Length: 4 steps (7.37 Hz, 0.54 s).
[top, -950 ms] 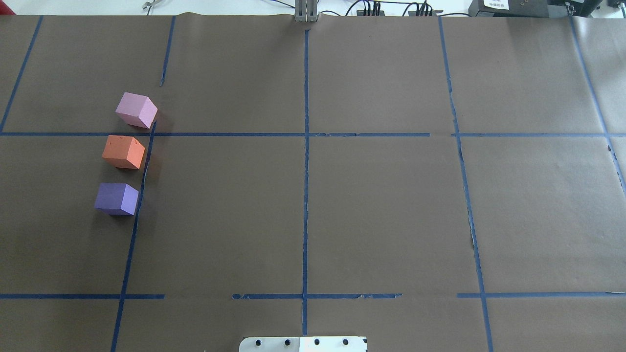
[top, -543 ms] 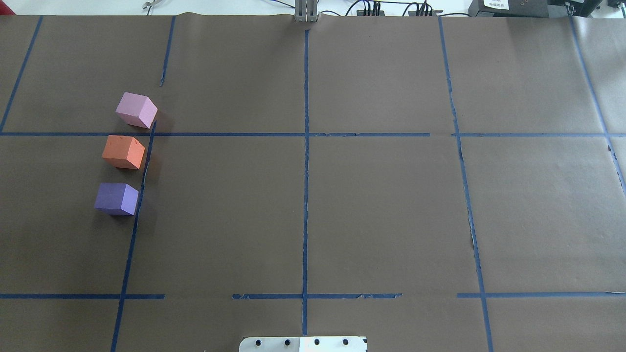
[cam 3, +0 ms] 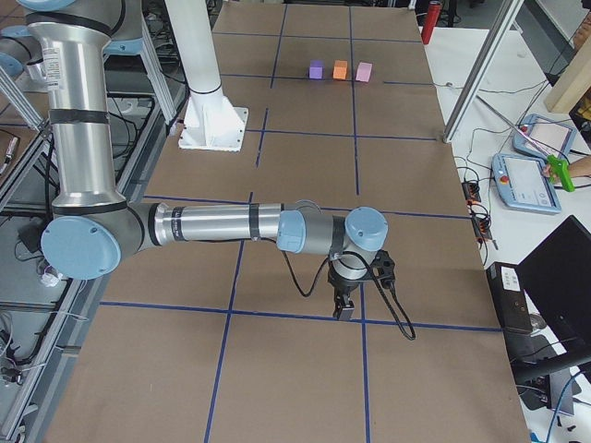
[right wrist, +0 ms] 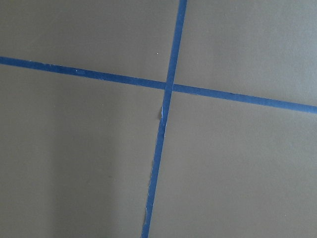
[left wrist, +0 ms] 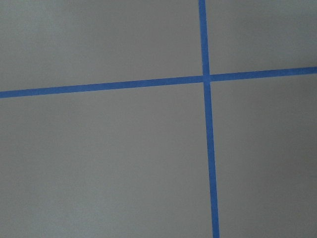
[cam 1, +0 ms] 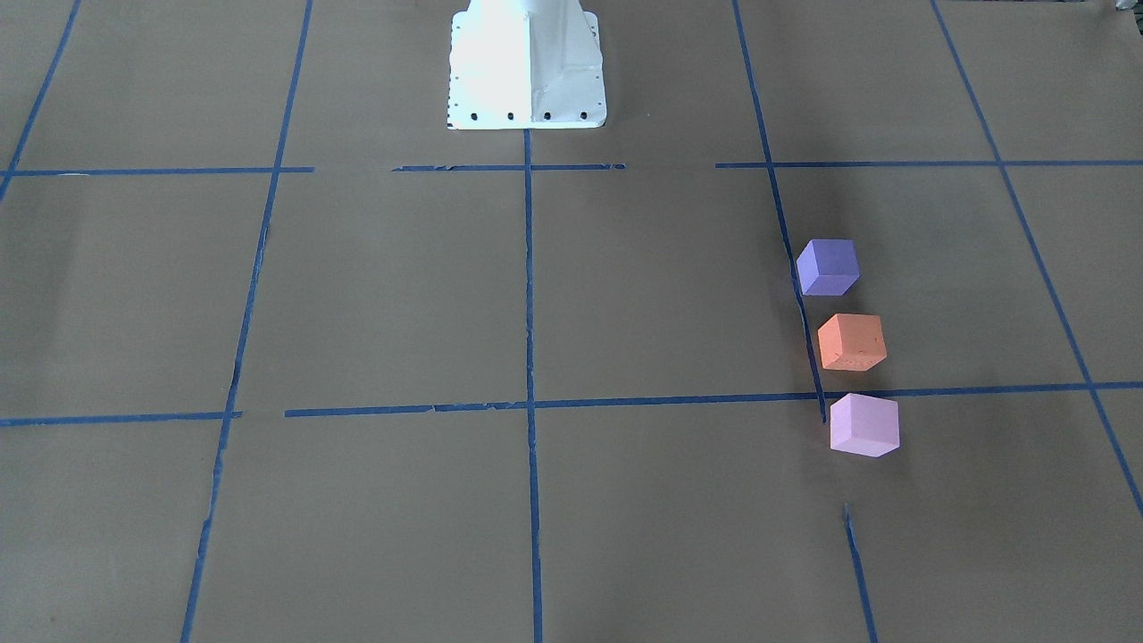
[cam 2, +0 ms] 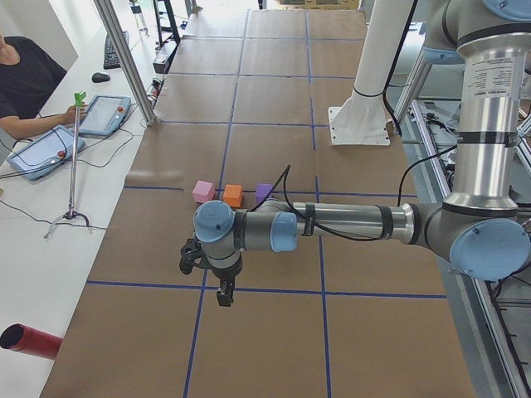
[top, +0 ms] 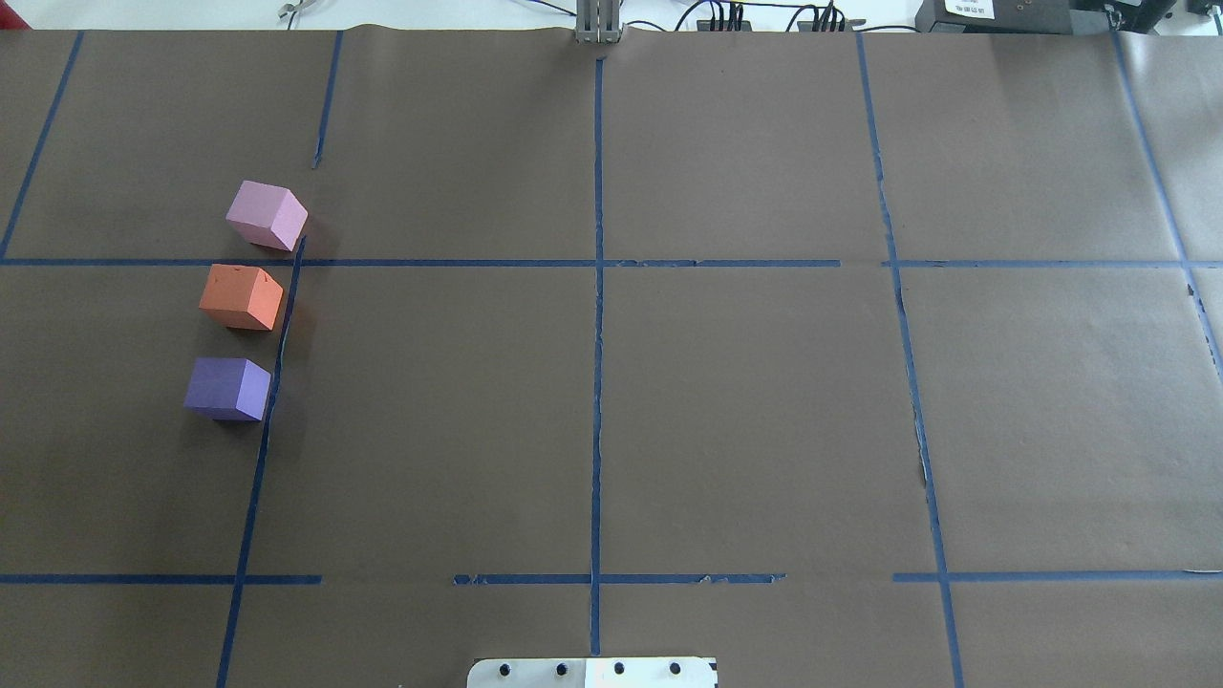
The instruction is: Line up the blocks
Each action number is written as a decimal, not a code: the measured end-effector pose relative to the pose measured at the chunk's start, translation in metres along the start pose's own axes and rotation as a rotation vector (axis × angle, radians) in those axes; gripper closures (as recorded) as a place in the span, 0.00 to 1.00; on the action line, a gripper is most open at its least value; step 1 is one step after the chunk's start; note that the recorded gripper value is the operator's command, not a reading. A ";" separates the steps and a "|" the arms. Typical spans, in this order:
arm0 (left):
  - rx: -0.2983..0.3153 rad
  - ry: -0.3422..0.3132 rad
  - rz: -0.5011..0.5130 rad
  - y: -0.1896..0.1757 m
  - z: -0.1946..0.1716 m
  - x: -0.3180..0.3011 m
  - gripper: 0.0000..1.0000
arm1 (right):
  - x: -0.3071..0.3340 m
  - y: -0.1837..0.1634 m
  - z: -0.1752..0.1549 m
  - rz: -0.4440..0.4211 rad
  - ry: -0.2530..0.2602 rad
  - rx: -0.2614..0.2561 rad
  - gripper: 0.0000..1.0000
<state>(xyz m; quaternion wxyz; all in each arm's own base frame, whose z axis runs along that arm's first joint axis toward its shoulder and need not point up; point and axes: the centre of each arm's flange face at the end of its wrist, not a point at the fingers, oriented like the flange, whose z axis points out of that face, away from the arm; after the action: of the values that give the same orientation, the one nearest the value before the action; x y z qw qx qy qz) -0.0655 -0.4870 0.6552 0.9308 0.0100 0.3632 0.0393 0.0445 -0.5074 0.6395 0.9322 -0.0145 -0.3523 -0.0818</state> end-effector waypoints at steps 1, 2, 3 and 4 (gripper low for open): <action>0.002 0.000 0.002 -0.002 -0.001 0.001 0.00 | 0.000 0.000 0.000 0.000 0.000 0.000 0.00; 0.003 -0.001 0.003 -0.003 -0.002 0.001 0.00 | 0.000 0.000 0.000 0.000 0.000 0.001 0.00; 0.004 -0.002 0.003 -0.004 -0.002 0.001 0.00 | 0.000 0.000 0.000 0.000 0.000 0.001 0.00; 0.004 -0.002 0.004 -0.004 -0.002 0.002 0.00 | 0.000 0.000 0.000 0.000 0.000 0.000 0.00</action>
<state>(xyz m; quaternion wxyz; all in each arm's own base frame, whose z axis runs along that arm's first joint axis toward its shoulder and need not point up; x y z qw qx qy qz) -0.0656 -0.4910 0.6523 0.9311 0.0126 0.3624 0.0404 0.0445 -0.5074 0.6393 0.9322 -0.0143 -0.3523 -0.0819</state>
